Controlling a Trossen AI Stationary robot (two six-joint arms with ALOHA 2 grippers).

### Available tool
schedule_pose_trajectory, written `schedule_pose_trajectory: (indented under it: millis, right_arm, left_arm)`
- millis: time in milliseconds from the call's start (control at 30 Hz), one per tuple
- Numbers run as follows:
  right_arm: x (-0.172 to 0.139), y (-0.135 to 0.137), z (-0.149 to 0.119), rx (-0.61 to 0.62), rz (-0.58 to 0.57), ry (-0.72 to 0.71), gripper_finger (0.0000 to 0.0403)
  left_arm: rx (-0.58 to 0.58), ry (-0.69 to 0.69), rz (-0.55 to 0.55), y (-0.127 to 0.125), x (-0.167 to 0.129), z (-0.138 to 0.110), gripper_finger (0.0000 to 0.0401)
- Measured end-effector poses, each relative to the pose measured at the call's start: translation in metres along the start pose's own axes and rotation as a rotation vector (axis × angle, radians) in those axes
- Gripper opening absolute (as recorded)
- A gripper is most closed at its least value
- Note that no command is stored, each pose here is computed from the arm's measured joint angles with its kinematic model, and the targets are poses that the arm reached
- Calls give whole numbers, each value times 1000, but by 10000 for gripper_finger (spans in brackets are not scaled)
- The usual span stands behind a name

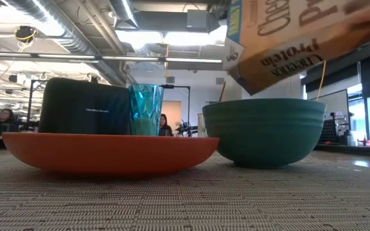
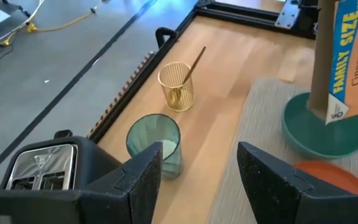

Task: Arrange a breakfast setting
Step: Pour the cereal in the bowl

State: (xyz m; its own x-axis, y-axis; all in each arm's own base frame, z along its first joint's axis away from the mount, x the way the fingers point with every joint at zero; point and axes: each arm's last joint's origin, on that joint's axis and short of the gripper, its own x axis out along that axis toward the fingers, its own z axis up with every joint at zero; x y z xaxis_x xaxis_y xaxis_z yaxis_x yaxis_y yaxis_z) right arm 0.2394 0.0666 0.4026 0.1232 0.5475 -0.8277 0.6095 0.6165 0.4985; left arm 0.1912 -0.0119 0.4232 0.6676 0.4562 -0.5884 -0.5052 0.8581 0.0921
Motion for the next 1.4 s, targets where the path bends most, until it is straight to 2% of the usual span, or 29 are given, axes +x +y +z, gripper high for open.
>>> schedule_pose_trajectory:
  millis: [400, 867, 1400]
  right_arm:
    - [17, 5, -13, 125, -10, 130, 0]
    - [22, 10, -9, 219, 30, 243, 0]
    - [15, 8, 5, 234, 69, 160, 0]
  left_arm:
    - [57, 10, 2, 0, 0, -1, 202]
    - [62, 10, 2, 0, 0, -1, 202]
    - [58, 18, -15, 0, 0, -1, 202]
